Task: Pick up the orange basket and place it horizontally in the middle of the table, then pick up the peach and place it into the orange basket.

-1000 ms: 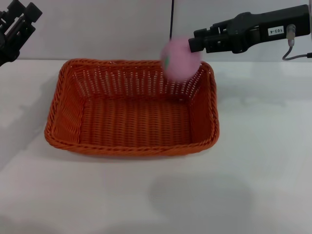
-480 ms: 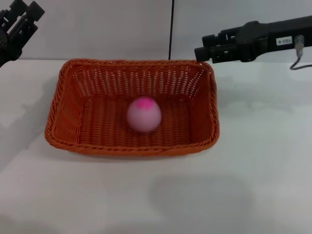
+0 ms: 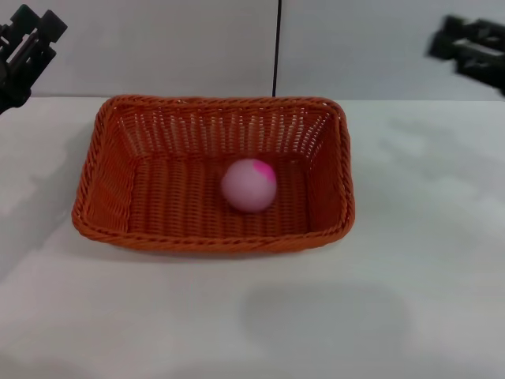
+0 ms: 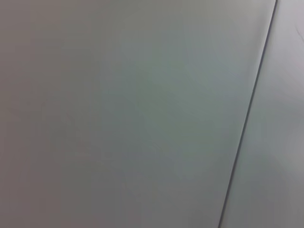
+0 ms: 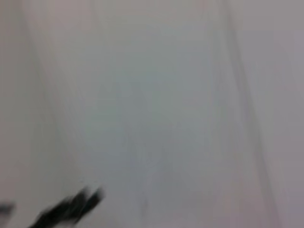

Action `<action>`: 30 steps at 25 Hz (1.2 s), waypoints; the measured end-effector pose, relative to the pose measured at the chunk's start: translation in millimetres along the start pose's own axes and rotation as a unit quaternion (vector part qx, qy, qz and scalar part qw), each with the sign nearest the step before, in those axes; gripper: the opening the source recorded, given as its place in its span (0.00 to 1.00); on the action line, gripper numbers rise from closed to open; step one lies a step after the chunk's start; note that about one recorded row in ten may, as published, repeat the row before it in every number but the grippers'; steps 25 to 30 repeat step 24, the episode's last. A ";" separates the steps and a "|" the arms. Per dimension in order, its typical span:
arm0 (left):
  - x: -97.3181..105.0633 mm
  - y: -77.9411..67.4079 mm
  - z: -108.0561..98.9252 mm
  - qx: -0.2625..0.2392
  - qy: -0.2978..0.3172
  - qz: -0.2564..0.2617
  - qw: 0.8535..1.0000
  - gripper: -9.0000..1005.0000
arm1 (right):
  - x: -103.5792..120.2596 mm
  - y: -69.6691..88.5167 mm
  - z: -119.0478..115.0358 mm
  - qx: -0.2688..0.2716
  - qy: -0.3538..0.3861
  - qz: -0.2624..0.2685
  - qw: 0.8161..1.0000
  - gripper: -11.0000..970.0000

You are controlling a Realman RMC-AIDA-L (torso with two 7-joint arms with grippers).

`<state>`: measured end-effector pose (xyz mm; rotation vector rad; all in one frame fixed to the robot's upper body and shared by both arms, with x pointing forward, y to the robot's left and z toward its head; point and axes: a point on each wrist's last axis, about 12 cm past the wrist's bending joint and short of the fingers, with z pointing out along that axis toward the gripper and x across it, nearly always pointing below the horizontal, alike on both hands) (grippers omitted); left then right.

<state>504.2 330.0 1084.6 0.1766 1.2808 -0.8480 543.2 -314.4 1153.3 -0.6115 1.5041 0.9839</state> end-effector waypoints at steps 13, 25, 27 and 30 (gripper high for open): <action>17.9 -13.6 -12.3 -0.064 -0.080 0.072 0.992 0.60 | 59.7 0.1 -110.6 0.334 -0.279 -0.075 0.897 0.59; 35.1 -30.8 -20.7 -0.150 -0.127 0.159 0.968 0.60 | 79.9 7.6 -93.6 0.389 -0.266 -0.161 0.867 0.59; 35.1 -30.8 -20.7 -0.150 -0.127 0.159 0.968 0.60 | 79.9 7.6 -93.6 0.389 -0.266 -0.161 0.867 0.59; 35.1 -30.8 -20.7 -0.150 -0.127 0.159 0.968 0.60 | 79.9 7.6 -93.6 0.389 -0.266 -0.161 0.867 0.59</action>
